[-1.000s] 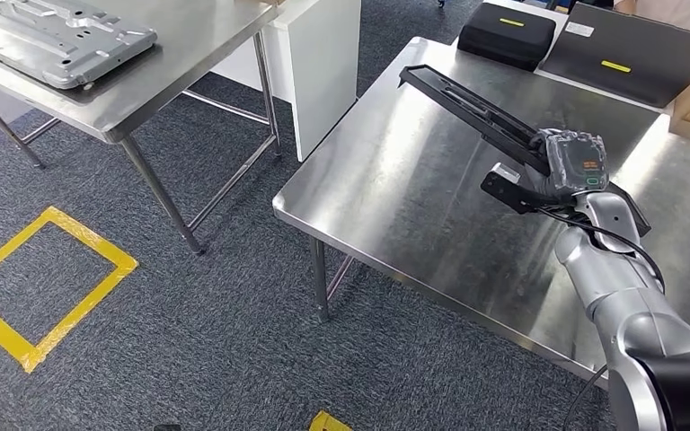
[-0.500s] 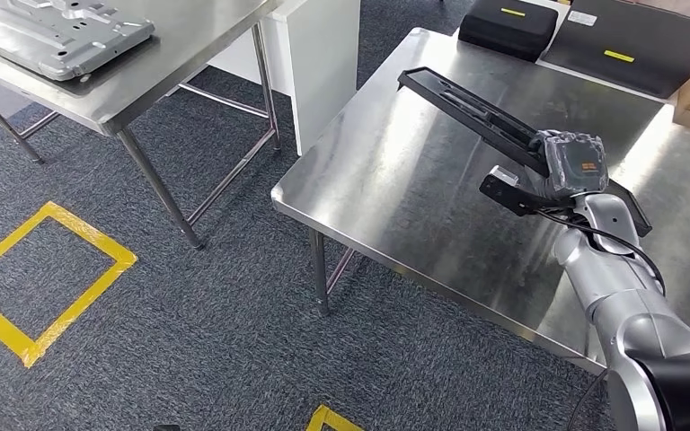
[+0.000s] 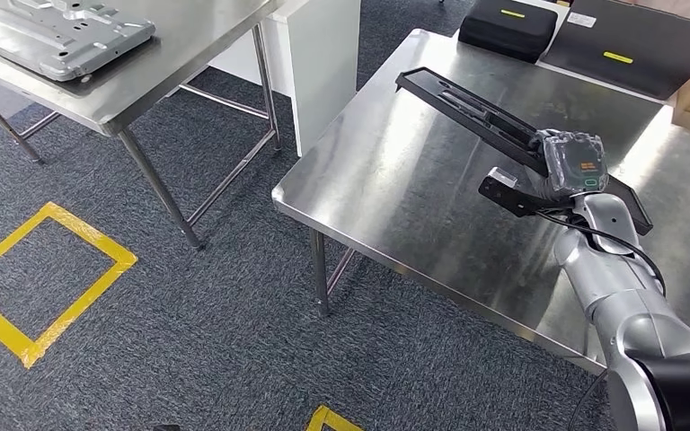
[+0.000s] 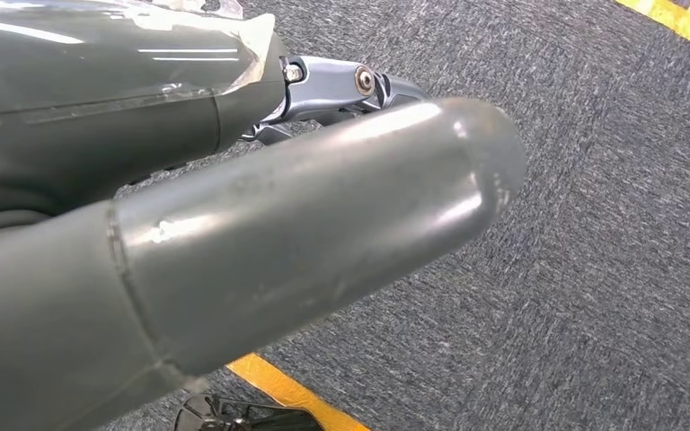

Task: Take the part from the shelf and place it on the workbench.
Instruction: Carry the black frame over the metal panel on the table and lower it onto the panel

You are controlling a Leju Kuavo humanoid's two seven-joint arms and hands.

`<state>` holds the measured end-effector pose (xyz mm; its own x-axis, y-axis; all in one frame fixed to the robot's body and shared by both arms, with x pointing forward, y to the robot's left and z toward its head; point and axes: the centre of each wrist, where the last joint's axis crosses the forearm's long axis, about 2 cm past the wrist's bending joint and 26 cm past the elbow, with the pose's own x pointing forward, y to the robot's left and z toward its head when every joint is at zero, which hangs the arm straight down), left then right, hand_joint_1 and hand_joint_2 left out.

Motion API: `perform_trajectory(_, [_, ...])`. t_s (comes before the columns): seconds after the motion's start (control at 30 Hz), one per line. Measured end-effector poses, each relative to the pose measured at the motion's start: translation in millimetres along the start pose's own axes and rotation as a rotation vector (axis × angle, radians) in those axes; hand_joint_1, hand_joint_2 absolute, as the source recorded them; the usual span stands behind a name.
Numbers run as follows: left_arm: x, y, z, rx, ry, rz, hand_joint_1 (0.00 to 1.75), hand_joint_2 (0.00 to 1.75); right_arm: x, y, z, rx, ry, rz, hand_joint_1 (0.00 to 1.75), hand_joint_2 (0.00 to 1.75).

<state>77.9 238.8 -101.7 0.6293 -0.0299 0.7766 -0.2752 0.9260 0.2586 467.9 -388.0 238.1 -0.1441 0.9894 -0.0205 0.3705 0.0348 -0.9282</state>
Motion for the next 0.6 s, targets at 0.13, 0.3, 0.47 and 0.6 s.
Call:
perform_trajectory(0.13, [0.1,-0.2,0.1,-0.001,0.0,0.0,0.0,0.0,0.5,0.2,0.0,-0.002,-0.003,0.004,1.73,1.75])
perform_trajectory(0.3, [0.3,-0.5,0.0,-0.006,-0.004,-0.005,0.0,0.0,0.6,0.3,0.3,-0.008,-0.004,0.007,1.73,1.75])
perform_trajectory(0.47, [0.4,-0.6,0.0,-0.006,-0.005,-0.01,0.0,0.0,0.5,0.8,0.8,-0.007,-0.001,0.006,1.73,1.75])
perform_trajectory(0.6, [0.5,-0.7,0.0,-0.005,-0.007,-0.015,0.0,0.0,-1.6,0.5,1.5,-0.005,0.01,0.011,1.73,1.75])
